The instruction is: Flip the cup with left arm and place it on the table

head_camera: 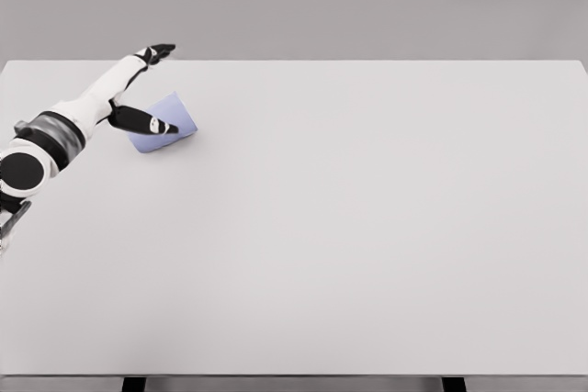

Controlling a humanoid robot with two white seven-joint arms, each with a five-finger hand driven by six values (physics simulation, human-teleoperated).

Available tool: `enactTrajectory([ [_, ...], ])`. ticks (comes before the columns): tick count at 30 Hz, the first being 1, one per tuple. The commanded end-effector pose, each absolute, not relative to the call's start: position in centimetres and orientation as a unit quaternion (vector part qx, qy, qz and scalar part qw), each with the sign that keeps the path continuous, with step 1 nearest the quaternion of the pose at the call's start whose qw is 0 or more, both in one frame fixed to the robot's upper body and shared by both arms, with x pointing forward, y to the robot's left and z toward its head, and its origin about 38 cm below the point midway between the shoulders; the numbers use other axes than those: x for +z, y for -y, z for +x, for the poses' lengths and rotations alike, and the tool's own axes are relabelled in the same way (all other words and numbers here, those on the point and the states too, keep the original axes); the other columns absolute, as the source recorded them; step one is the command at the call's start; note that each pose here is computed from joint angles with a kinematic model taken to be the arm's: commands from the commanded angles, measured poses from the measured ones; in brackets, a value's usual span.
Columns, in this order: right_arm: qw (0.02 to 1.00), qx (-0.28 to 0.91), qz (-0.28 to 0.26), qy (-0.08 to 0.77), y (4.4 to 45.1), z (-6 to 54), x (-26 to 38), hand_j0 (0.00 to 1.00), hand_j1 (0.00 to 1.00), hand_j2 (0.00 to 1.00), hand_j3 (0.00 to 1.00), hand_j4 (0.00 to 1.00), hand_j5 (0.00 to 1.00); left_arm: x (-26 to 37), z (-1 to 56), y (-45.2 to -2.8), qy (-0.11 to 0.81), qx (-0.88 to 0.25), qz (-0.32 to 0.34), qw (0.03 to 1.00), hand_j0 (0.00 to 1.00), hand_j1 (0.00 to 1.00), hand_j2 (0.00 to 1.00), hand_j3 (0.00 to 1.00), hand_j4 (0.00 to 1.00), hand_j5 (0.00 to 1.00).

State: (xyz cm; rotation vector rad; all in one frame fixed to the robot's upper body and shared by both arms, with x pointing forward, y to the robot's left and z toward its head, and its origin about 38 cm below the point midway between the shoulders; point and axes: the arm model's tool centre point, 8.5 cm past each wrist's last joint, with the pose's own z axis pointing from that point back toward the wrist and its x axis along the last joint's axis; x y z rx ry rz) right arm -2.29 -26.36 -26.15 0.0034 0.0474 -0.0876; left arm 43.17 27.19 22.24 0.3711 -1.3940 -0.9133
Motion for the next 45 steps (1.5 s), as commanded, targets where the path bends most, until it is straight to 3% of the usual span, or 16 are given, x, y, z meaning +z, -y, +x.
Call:
enactTrajectory([
  [1, 0.999, -0.044, 0.002, -0.024, 26.4, -2.3, -26.1, 1.00, 1.00, 1.00, 1.00, 1.00, 1.00, 22.0, 43.3, -27.3, 0.610, -0.383, 0.182, 0.669, 1.00, 1.00, 1.00, 1.00, 1.00, 1.00],
  [24, 0.999, -0.044, 0.002, -0.024, 26.4, -2.3, -26.1, 1.00, 1.00, 1.00, 1.00, 1.00, 1.00, 17.8, 44.9, -25.0, 0.561, -0.393, 0.207, 0.698, 1.00, 1.00, 1.00, 1.00, 1.00, 1.00],
  [45, 0.999, -0.044, 0.002, -0.024, 26.4, -2.3, -26.1, 1.00, 1.00, 1.00, 1.00, 1.00, 1.00, 17.4, 46.2, -25.9, 0.545, -0.388, 0.217, 0.711, 1.00, 1.00, 1.00, 1.00, 1.00, 1.00],
])
